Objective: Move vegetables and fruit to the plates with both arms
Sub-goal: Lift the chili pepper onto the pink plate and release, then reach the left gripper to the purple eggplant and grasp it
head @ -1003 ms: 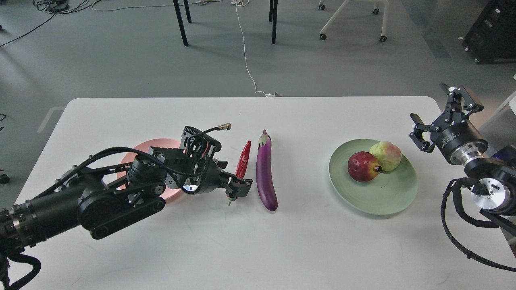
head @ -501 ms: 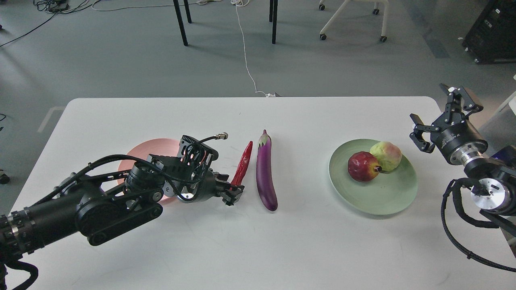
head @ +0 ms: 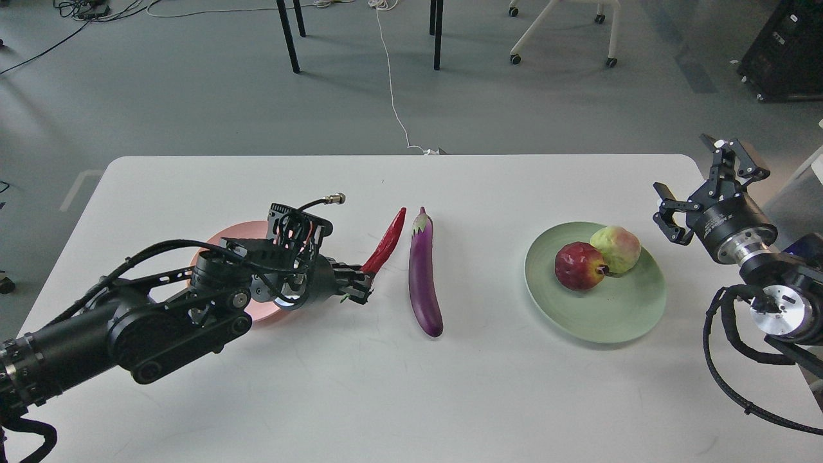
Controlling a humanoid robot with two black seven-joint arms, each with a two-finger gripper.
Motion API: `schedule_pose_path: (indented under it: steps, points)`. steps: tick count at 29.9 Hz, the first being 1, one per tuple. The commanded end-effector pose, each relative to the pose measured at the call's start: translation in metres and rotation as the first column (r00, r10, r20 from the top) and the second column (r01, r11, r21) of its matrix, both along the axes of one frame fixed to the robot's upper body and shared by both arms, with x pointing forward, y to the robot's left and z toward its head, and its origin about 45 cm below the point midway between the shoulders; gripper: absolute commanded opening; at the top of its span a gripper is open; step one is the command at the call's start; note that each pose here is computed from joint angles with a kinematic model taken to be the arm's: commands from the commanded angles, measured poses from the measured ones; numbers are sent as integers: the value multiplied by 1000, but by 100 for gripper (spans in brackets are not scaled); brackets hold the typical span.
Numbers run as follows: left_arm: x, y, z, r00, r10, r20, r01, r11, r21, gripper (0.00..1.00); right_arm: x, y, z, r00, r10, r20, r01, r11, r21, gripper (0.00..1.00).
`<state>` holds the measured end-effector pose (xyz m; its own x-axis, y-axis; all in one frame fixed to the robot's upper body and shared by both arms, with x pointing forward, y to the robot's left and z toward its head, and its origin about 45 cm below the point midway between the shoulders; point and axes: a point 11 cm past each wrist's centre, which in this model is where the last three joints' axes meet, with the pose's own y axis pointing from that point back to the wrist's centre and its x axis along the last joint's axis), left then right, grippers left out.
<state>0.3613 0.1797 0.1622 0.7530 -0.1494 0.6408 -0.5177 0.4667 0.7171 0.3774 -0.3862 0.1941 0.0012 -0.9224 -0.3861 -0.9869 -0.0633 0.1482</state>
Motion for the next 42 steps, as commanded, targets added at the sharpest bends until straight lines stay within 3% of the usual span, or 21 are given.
schedule_pose_path:
  steps: [1,10,16,17,18,19,20,27,34,42]
  points:
    - [11,43,14,995,99,-8,-99,995,-11,12,-1,0,-1,1000,2,-4,-2,1000,-3,97]
    - [-9,151,14,970,237,-56,-233,970,70,16,-1,6,-4,1000,19,-6,-19,1000,-10,97]
    - [-19,158,6,965,248,-82,-243,967,76,32,-1,6,-4,1000,21,-7,-21,1000,-13,97]
    - [-19,158,6,965,248,-82,-243,967,76,40,-1,6,-4,1000,20,-7,-20,1000,-14,97]
    - [-18,157,7,965,250,-78,-245,967,73,60,-1,5,-4,1000,19,-7,-20,1000,-15,97]
    - [-18,156,7,966,248,-78,-243,967,71,92,-1,4,-4,1000,19,-6,-19,1000,-16,97]
    - [-17,156,8,965,249,-77,-244,967,71,99,-1,5,-4,1000,20,-6,-20,1000,-15,97]
    - [-7,123,32,983,181,-28,-182,983,-12,100,-1,4,-2,1000,18,-4,-18,1000,-15,97]
    - [-8,0,43,1000,-10,-14,7,982,-191,100,-2,2,-3,1000,17,-6,-17,1000,-24,97]
    - [-4,-83,14,998,-29,-58,17,979,-204,100,-2,1,-2,1000,16,-4,-16,1000,-25,97]
